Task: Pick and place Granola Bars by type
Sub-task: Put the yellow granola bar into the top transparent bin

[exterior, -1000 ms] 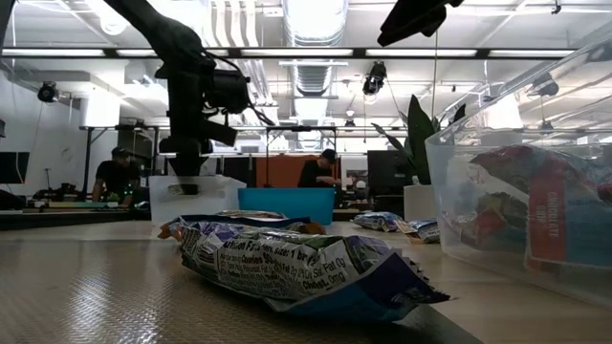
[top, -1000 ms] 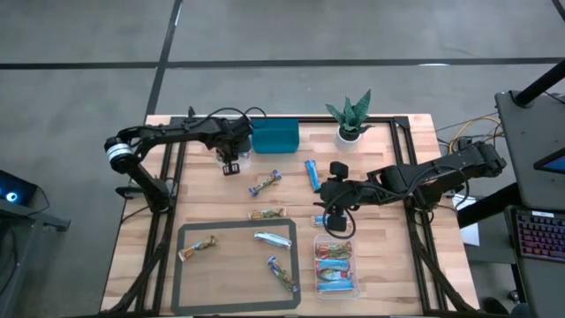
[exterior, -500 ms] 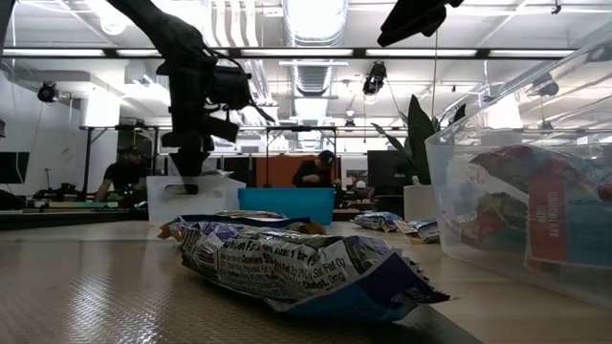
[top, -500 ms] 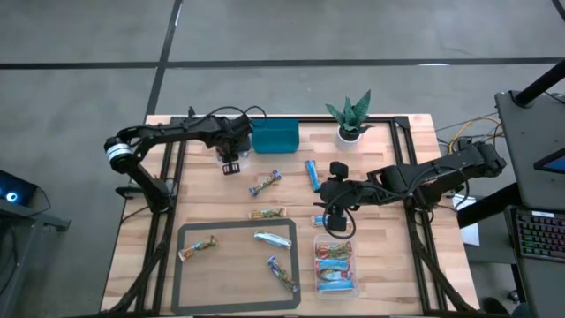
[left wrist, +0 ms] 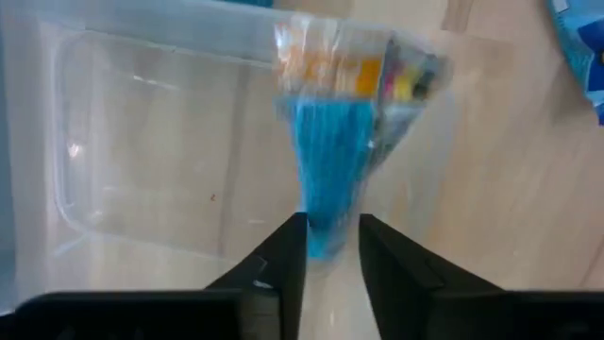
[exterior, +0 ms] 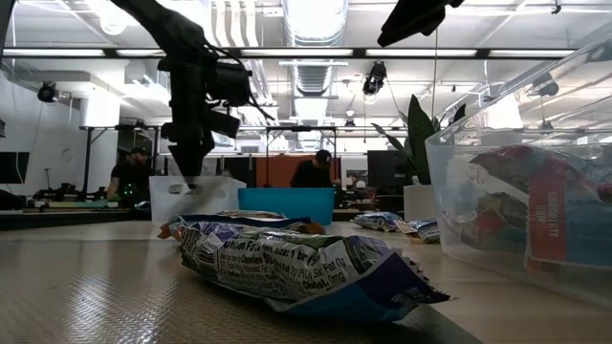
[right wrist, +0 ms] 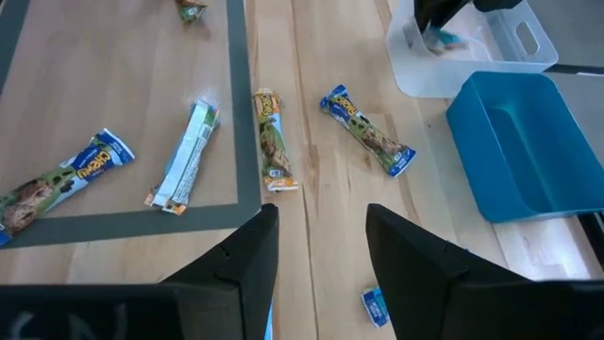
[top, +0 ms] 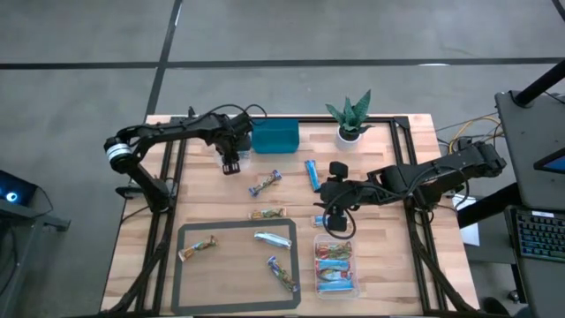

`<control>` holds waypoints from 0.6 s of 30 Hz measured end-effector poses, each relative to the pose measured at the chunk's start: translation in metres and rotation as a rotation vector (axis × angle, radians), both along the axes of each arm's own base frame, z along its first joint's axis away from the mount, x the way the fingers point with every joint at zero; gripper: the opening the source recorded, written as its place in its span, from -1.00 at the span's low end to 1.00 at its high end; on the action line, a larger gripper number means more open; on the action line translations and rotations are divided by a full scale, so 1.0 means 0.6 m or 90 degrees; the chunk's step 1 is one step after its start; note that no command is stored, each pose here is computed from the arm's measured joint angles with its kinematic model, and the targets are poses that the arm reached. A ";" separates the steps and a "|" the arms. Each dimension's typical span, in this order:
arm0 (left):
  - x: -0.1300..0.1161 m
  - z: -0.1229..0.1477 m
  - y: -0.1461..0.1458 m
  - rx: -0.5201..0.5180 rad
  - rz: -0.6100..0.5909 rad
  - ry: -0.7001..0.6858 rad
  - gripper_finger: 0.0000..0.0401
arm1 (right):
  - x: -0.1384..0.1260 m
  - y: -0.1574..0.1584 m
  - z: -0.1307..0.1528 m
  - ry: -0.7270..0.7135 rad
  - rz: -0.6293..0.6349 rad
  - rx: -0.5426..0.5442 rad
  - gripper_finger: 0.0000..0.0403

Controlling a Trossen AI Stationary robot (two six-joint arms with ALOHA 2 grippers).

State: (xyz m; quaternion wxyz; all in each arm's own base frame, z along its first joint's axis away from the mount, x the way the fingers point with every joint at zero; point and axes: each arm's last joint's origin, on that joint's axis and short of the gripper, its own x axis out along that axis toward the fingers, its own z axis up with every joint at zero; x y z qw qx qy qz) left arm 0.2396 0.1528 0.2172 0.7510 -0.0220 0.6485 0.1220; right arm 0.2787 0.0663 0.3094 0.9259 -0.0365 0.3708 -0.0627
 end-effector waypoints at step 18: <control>0.010 0.038 0.012 0.036 0.011 -0.018 -0.27 | 0.000 0.000 0.000 0.000 0.008 -0.008 -0.27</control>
